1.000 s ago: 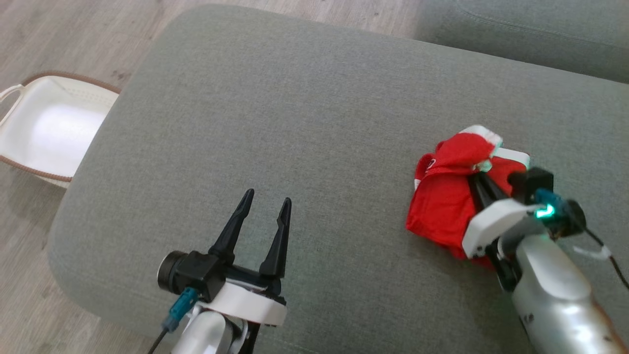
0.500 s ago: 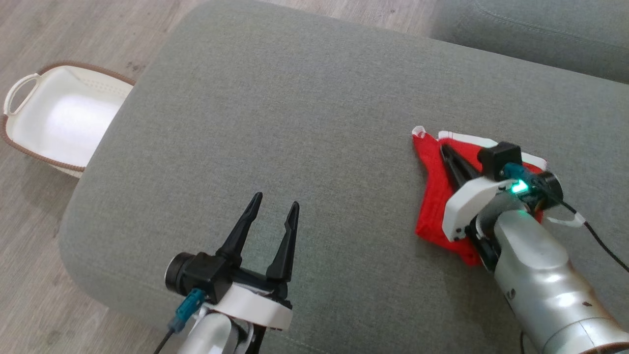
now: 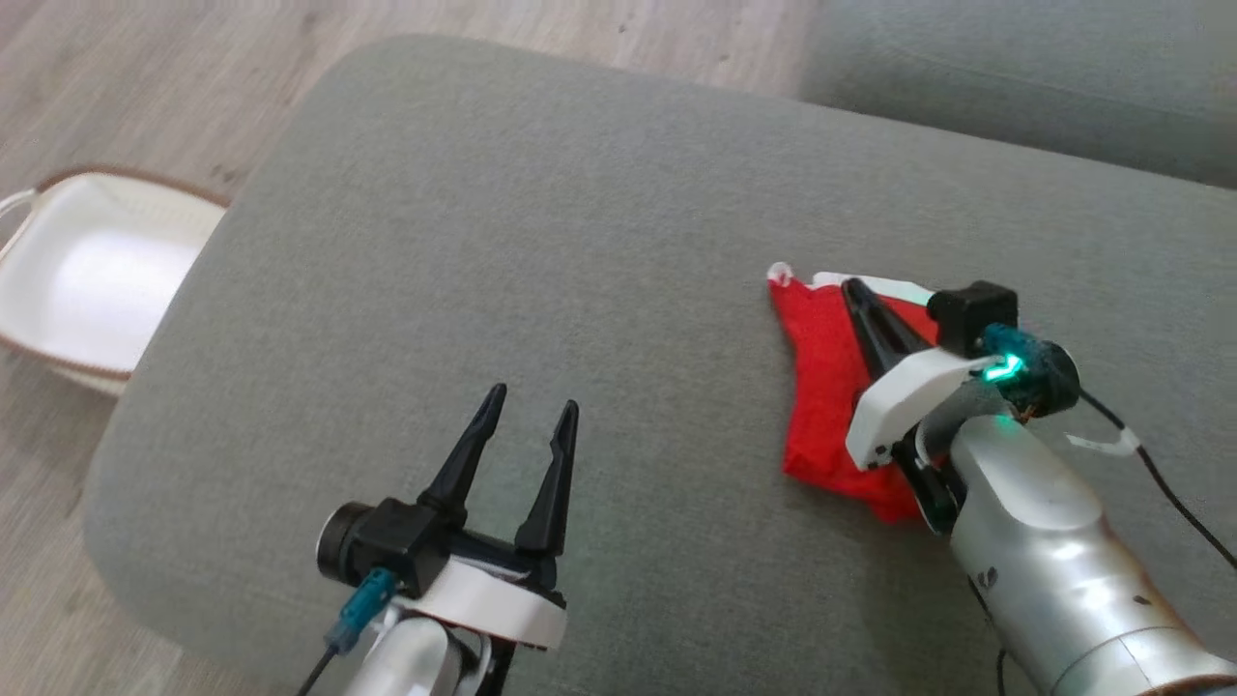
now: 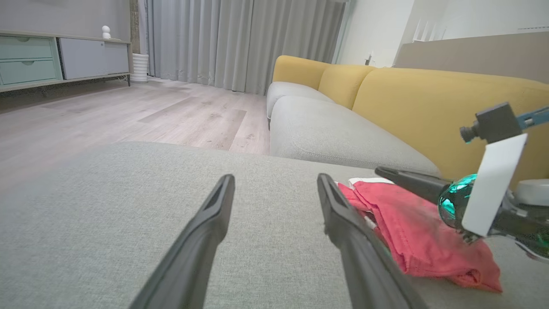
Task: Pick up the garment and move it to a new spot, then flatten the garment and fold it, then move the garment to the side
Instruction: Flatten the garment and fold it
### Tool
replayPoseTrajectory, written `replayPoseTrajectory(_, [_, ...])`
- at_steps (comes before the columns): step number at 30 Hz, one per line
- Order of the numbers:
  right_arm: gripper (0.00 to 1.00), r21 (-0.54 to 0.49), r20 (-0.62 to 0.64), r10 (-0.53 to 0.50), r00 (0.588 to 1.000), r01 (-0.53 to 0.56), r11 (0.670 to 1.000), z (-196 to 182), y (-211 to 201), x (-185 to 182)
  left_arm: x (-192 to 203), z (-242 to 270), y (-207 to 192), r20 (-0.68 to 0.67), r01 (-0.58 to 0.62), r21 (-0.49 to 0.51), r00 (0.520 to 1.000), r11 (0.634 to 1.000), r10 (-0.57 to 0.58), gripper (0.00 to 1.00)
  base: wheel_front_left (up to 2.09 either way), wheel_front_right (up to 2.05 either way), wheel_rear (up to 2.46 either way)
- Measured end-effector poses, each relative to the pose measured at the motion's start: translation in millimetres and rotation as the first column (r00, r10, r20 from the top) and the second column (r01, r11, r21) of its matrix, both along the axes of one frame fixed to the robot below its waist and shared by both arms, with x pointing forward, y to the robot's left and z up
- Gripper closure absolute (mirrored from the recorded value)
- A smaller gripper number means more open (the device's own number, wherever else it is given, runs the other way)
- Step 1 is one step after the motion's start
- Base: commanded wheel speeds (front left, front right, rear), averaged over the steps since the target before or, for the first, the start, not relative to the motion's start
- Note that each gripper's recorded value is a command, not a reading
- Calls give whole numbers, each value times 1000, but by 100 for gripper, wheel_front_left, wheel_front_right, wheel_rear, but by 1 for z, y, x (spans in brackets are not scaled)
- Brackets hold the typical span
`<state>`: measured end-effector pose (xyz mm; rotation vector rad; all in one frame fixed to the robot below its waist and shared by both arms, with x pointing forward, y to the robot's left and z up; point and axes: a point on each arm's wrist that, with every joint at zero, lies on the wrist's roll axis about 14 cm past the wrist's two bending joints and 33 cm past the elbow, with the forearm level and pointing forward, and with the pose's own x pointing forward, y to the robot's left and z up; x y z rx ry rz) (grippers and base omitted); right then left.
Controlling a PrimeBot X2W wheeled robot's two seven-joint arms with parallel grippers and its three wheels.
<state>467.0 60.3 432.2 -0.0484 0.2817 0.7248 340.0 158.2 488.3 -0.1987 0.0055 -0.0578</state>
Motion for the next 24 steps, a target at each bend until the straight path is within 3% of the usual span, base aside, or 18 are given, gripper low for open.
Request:
replayPoseTrajectory(7, [100, 128, 116, -168, 979, 153, 980, 49, -60, 13, 8, 18, -10, 64, 37, 1, 997, 999, -37, 0, 0, 0, 0])
replayPoseTrajectory(9, [0, 138, 139, -226, 964, 207, 969, 53, -86, 9, 9, 22, -11, 77, 40, -15, 996, 999, -38, 0, 0, 0, 0])
replayPoseTrajectory(16, [0, 162, 194, -373, 907, 345, 924, 58, -148, -20, 20, 31, -29, 109, 96, -22, 990, 995, -93, 0, 0, 0, 0])
replayPoseTrajectory(24, [0, 161, 163, -480, 862, 457, 875, 41, -182, -56, 26, 32, -46, 115, 153, 40, 981, 987, -157, 0, 0, 0, 0])
